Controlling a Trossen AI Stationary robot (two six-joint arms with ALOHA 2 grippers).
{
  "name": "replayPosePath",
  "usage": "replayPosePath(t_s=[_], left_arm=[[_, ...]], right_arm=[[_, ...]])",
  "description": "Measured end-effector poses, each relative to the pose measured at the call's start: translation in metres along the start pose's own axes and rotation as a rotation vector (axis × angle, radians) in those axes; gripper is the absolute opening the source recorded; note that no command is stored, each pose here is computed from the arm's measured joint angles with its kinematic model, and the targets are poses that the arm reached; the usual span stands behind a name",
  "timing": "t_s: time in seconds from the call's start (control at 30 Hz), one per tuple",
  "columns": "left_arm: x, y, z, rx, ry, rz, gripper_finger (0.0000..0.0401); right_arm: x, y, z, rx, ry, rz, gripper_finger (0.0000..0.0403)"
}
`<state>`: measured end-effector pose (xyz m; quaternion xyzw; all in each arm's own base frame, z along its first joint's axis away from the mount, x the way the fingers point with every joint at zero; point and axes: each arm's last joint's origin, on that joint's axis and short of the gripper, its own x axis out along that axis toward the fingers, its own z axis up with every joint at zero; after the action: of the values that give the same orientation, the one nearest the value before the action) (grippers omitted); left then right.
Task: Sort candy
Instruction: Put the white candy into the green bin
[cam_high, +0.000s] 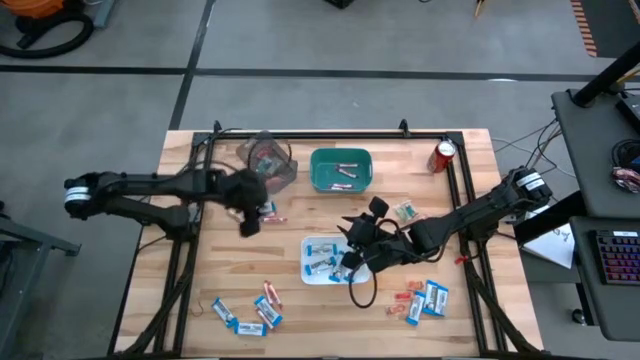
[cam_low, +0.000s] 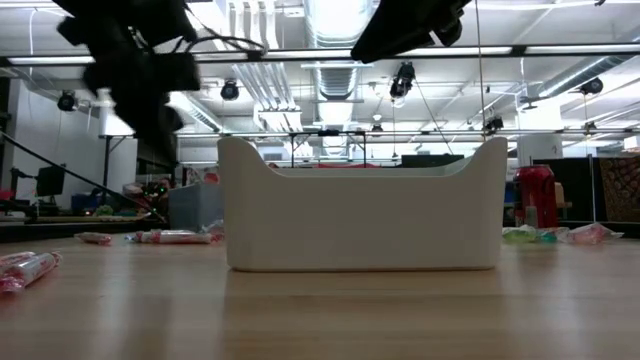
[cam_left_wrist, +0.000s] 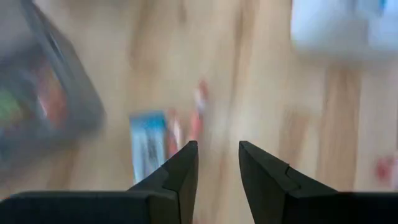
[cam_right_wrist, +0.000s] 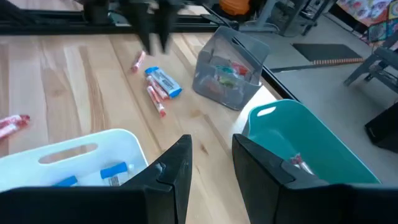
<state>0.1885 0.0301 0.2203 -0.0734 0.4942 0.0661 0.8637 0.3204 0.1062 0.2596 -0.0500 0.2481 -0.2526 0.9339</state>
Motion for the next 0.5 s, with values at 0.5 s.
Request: replayPosePath(t_s=[0.5], left_arm=[[0.026, -0.012, -0.002, -0.045, 0.235, 0.252, 0.0140]], right_arm=[[0.001, -0.001, -0.004, -0.039, 0.029, -0.005, 0.0109]])
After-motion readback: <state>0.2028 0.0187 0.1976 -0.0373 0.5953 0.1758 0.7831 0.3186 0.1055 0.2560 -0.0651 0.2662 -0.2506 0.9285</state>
